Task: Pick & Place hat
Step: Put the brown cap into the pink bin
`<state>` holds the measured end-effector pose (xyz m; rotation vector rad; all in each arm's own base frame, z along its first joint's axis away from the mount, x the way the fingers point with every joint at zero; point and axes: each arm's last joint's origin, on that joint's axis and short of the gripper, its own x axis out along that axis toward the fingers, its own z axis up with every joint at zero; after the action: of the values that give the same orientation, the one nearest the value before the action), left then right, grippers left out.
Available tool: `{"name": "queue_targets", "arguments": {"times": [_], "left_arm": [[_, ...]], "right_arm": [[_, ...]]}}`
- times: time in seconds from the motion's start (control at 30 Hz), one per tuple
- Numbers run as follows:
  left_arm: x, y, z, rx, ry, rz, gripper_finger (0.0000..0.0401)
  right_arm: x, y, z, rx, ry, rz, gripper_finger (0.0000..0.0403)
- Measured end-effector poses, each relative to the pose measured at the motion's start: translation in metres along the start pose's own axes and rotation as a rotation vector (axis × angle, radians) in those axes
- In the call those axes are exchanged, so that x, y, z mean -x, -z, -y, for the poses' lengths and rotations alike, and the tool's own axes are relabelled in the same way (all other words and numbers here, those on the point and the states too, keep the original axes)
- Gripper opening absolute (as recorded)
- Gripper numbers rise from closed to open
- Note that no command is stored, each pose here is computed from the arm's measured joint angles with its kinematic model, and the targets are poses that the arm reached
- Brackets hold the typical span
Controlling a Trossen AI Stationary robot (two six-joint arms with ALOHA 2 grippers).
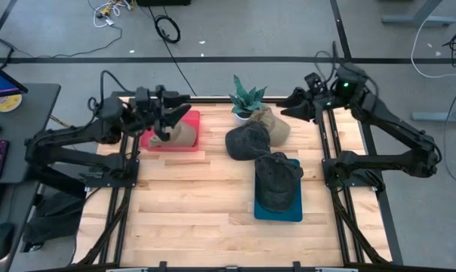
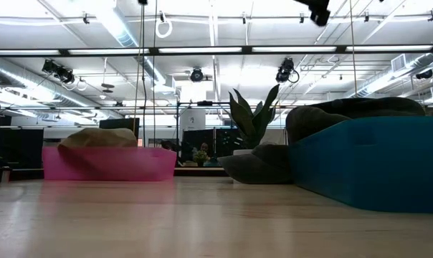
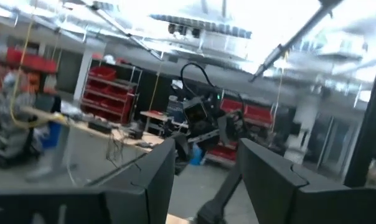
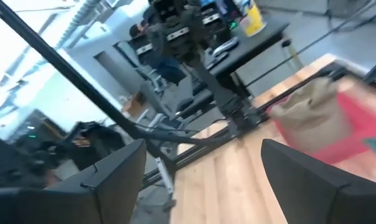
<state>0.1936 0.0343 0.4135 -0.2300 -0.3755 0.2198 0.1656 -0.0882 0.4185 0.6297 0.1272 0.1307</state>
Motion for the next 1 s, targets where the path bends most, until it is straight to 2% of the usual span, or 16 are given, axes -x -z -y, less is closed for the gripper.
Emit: {"name": "queue_targets", "arguments": {"times": [0.1,0.2,0.3,0.37,0.57,0.83,0.9,1.0], "left_arm": [[-0.013,-0.009,0.007,-0.091,0.014,-0.005,0.0181],[-0.022,-0.010,0.009,-0.100,0.015,-0.008,0.0181],[-0.026,-0.005,0.008,-0.095,0.010,-0.031,0.0181],[-0.029,0.000,0.008,-0.091,0.007,-0.047,0.0181],[-0.038,0.012,0.006,-0.004,-0.005,-0.092,0.0181],[-0.044,0.023,0.008,0.035,-0.001,-0.125,0.0181],[-0.045,0.023,0.008,0.034,0.001,-0.122,0.0181],[-0.045,0.022,0.008,0.034,0.002,-0.117,0.0181]], "right_arm": [[0.008,-0.013,-0.015,0.070,0.084,-0.006,0.0302],[0.015,-0.018,-0.023,0.145,0.214,-0.041,0.0283],[0.021,-0.011,-0.021,0.163,0.340,-0.091,0.0268],[0.022,-0.003,-0.015,0.135,0.414,-0.142,0.0261],[0.019,0.021,0.008,0.057,0.535,-0.267,0.0256],[0.013,0.048,0.040,-0.028,0.747,-0.321,0.0278],[0.012,0.053,0.052,-0.072,0.804,-0.305,0.0289],[0.014,0.066,0.072,-0.207,0.922,-0.297,0.0308]]}}
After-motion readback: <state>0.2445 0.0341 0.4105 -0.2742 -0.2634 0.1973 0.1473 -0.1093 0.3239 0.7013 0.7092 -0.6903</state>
